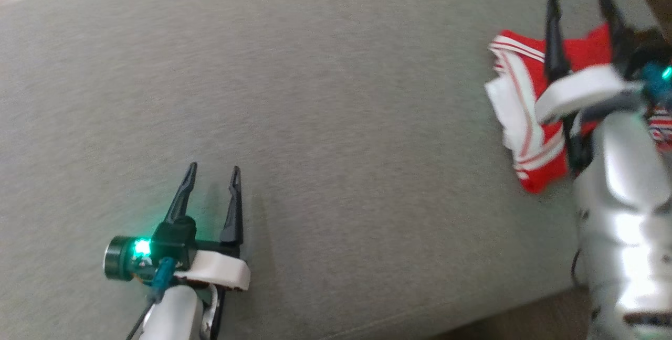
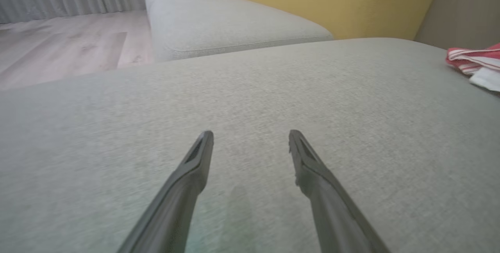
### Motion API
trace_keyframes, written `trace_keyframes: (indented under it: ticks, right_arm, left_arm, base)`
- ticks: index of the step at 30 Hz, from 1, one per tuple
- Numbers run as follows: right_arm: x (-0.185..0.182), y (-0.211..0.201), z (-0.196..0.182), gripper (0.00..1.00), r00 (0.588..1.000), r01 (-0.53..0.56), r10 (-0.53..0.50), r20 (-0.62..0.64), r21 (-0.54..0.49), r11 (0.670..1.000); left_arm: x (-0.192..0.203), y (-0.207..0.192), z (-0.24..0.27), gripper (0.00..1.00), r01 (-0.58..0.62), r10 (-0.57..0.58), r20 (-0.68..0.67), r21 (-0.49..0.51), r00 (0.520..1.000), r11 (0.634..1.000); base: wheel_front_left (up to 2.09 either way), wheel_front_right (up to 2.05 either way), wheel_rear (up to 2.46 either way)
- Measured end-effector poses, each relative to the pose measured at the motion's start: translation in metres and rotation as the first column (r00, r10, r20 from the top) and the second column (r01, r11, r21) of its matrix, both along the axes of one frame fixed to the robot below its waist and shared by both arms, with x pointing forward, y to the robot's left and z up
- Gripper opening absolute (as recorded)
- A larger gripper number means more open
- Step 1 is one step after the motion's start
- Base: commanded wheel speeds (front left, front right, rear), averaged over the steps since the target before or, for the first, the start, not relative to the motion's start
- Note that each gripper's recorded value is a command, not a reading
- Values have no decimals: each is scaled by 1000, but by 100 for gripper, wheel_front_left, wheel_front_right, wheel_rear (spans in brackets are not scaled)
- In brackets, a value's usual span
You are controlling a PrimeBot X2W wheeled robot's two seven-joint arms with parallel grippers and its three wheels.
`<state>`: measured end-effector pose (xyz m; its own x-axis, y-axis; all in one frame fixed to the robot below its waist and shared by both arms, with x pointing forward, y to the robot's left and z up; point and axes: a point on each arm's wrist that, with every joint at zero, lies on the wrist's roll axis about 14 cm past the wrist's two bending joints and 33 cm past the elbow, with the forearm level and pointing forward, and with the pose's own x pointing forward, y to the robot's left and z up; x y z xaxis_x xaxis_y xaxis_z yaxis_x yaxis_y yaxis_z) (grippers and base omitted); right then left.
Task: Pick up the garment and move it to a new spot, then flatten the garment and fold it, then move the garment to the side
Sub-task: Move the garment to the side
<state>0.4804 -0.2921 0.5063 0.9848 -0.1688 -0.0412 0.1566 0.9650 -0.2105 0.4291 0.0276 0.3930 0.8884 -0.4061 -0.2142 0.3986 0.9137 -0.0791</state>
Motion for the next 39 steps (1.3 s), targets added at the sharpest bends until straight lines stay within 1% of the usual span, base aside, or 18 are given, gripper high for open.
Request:
trace_keyframes:
  ticks: [4, 8, 10, 13, 16, 19, 23, 27, 33, 39]
  right_arm:
    - [-8, 45, -35, 100, 994, -93, 97, -52, 83, 992]
    - [-19, 89, -64, 100, 978, -169, 188, -94, 181, 969]
    - [-21, 111, -70, 100, 966, -215, 240, -96, 218, 952]
    - [-23, 141, -75, 100, 946, -278, 309, -97, 248, 928]
    - [-29, 160, -78, 100, 932, -313, 351, -96, 280, 907]
    - [-37, 168, -78, 100, 927, -321, 364, -90, 308, 895]
    - [-43, 172, -69, 100, 928, -329, 367, -61, 325, 887]
    - [-52, 164, -59, 100, 939, -311, 341, -31, 343, 887]
    - [-78, 154, -62, 100, 948, -283, 316, -35, 360, 889]
    - [-93, 153, -59, 100, 949, -283, 314, -27, 364, 887]
  left_arm:
    - [-2, 40, 7, 100, -126, 126, 12, 16, 992, 992]
    - [-18, 78, 9, 100, -237, 237, 6, 33, 972, 971]
    - [-26, 97, 11, 100, -290, 290, 8, 41, 957, 956]
    - [-38, 125, 15, 100, -370, 370, 16, 60, 929, 927]
    - [-49, 144, 20, 100, -424, 423, 30, 65, 906, 903]
    - [-58, 161, 28, 100, -473, 471, 50, 64, 881, 879]
    - [-66, 167, 35, 100, -493, 490, 69, 54, 869, 868]
    - [-71, 169, 39, 100, -498, 493, 84, 57, 866, 865]
    - [-78, 166, 45, 100, -498, 492, 103, 50, 865, 865]
    - [-93, 167, 40, 100, -503, 500, 77, 31, 863, 864]
  base:
    - [0, 0, 0]
    - [0, 0, 0]
    - [0, 0, 0]
    - [0, 0, 0]
    - [0, 0, 0]
    - [0, 0, 0]
    - [0, 0, 0]
    - [0, 0, 0]
    - [0, 0, 0]
    - [0, 0, 0]
